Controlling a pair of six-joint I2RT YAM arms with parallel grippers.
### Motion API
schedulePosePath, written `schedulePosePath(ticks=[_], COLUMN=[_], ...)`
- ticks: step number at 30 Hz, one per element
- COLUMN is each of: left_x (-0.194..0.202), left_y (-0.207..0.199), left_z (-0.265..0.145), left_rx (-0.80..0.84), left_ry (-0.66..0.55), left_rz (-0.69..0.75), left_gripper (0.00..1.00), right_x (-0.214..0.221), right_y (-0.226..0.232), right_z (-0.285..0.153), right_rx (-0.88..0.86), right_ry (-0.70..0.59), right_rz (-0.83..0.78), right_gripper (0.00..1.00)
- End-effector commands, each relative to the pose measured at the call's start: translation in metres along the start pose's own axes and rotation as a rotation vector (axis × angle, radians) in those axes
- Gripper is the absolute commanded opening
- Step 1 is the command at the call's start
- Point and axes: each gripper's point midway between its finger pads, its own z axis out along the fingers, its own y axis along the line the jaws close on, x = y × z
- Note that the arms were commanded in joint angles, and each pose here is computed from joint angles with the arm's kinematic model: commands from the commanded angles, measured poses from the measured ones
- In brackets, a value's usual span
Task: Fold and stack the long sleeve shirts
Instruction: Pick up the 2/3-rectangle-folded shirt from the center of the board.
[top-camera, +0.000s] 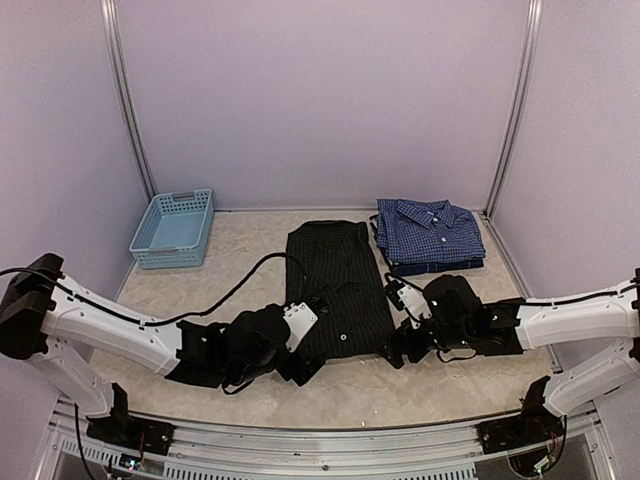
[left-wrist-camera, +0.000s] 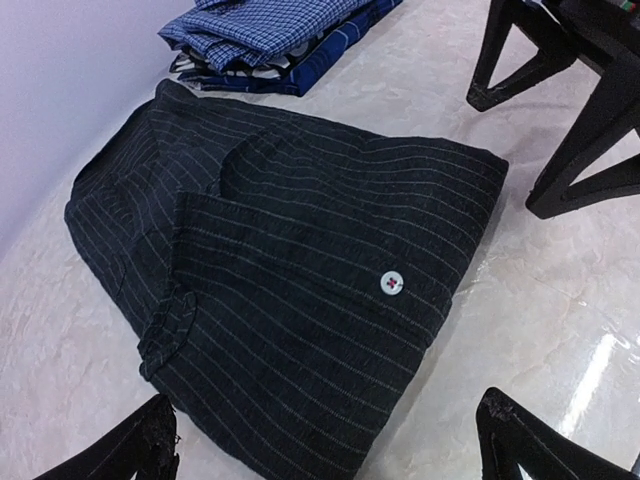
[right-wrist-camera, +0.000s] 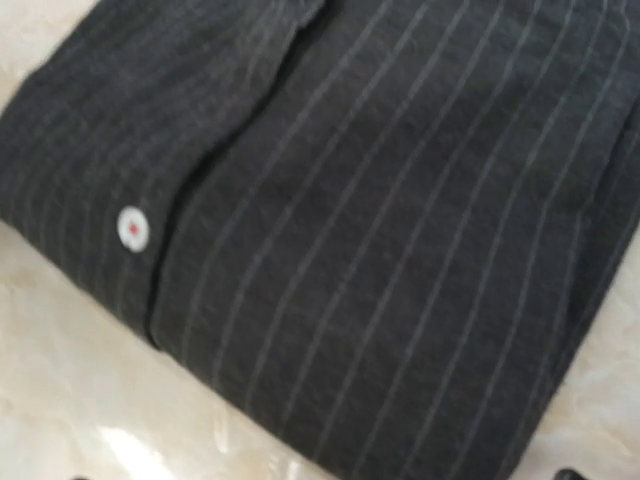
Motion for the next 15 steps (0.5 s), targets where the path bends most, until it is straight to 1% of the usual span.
schedulePosePath(ticks=[1,4,6,9,12,15], left_x=[-0.005,-0.013,-0.007,-0.004,0.003,0.005], left_y=[-0.014,-0.028,-0.036,-0.048,-0.057,-0.057], left_z=[0.024,0.040,0.054,0.067,0.078,0.085], left_rx=[-0.045,-0.056,-0.074,-0.082,-0.063,-0.075], left_ry=[0.025,0.031,0.060,0.087,0.123,0.143], left_rz=[0.187,0.265,0.342,0.456,0.523,0.568], left_gripper=[0.99,0.98,0.98,0.97,0.97,0.98], right_x=[-0.008,-0.005,0.000,0.000,0.000,0.005], right_y=[0.003,-0.012,-0.022,-0.033,-0.039,-0.043], right_z=[0.002,0.002,-0.001,-0.009,-0.014,-0.016], right_rx=[-0.022,0.015,0.012,-0.006,-0.015,-0.010], right_ry=[0.014,0.043,0.069,0.055,0.033,0.035], right_rz=[0.083,0.145,0.210,0.280,0.308,0.319], right_gripper=[0.97,0.97,0.97,0.97,0.97,0.97])
